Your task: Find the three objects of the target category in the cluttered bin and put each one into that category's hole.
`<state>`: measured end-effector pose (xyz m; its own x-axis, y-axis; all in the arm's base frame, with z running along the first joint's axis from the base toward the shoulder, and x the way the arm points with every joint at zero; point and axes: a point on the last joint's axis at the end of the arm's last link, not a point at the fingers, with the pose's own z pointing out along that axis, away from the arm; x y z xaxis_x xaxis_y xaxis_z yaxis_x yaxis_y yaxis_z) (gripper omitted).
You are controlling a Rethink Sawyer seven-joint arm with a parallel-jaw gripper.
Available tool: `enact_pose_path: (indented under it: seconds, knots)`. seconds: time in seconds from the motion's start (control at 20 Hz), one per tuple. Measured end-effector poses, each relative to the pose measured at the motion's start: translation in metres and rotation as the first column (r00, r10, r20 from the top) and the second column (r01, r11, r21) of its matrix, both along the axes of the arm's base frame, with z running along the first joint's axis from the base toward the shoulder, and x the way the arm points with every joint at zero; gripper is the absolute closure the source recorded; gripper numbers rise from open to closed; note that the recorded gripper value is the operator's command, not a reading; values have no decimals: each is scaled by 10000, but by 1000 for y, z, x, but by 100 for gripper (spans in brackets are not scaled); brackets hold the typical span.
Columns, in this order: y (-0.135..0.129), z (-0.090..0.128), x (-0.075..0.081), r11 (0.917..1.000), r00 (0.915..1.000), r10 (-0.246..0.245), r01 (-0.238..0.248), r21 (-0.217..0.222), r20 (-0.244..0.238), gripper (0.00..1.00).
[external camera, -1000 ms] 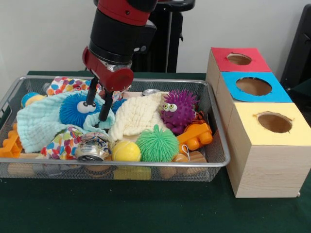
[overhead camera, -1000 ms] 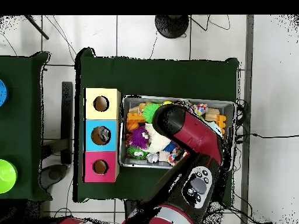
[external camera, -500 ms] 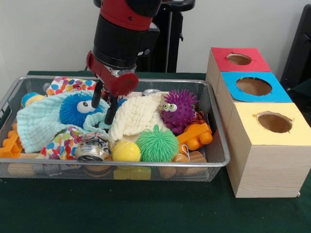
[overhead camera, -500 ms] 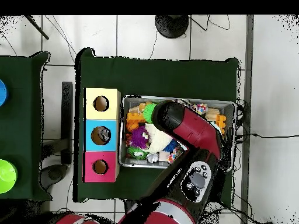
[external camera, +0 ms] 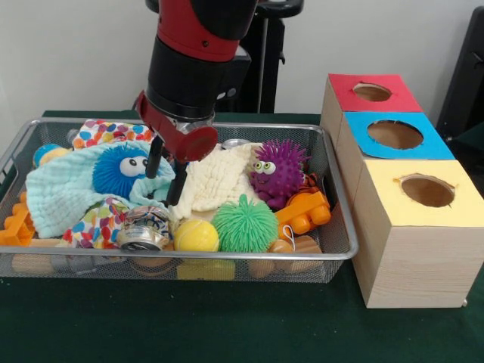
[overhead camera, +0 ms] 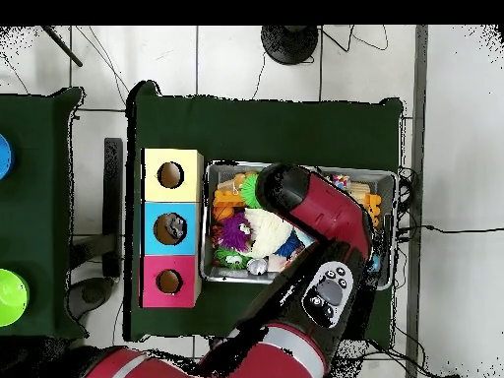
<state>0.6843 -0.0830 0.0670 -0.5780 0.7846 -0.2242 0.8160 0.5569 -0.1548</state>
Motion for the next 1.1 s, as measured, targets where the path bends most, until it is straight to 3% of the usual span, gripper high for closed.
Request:
enact_pose_path:
  seconds: [0.7,1.1]
  knots:
    - [-3,-16,13,9999,9999,-38,40,128,-120,0]
    - [-9,-24,11,9994,9995,-265,269,207,-169,0]
